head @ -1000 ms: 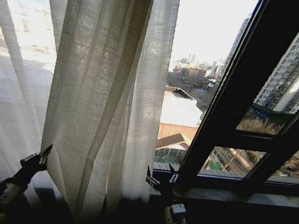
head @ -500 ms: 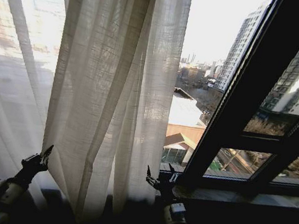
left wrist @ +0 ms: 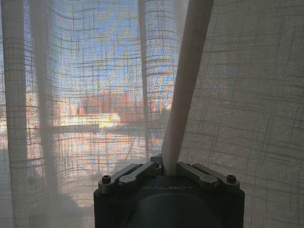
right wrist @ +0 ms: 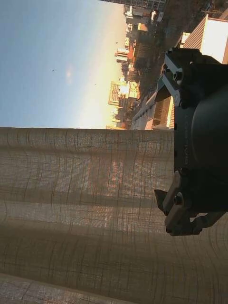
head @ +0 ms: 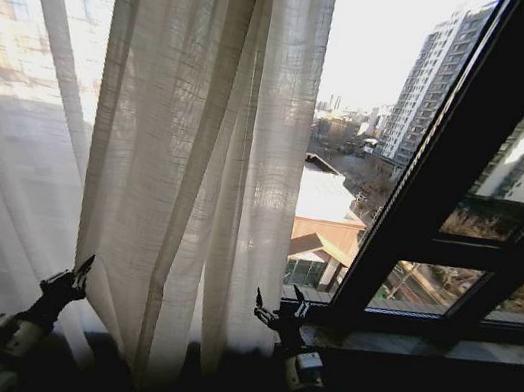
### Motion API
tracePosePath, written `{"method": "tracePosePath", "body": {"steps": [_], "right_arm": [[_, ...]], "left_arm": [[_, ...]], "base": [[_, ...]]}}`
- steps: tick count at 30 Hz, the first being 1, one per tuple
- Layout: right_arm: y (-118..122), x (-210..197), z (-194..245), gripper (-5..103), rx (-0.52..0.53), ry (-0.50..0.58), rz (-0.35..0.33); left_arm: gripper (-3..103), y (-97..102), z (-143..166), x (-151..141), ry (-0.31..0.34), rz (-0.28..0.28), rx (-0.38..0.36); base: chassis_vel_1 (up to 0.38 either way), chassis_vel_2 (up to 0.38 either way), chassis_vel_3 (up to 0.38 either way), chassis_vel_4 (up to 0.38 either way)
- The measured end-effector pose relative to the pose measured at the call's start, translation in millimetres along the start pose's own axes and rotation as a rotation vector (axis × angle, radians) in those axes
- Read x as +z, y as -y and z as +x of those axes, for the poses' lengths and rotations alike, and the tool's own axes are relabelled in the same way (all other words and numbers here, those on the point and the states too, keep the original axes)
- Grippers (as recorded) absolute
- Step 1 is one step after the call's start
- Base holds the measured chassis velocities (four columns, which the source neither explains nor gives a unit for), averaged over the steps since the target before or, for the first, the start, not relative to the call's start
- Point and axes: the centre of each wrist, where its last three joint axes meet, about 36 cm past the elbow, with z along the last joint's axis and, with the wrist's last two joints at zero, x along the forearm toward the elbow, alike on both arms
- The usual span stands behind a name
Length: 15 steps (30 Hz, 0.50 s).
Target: Open the curtains by pulling them apart, changing their state from closed to fully open.
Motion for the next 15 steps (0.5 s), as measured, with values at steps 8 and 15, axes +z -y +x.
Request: {"method": "tracePosePath", "body": {"steps": [8,15], "right_arm": [[-1,3,-3,100,-0.006,-0.004,0.003],[-10,5,-8,100,-0.023,-0.002,-0.007]], "left_arm": [[0,13.1,-4,-2,0.020,0.062,-0.112],[0,33.4,-13,-19,-0.039,0.128,-0.583]], "base": [[0.000,0.000,0.000,0.000],[0.000,0.000,0.000,0.000]]}}
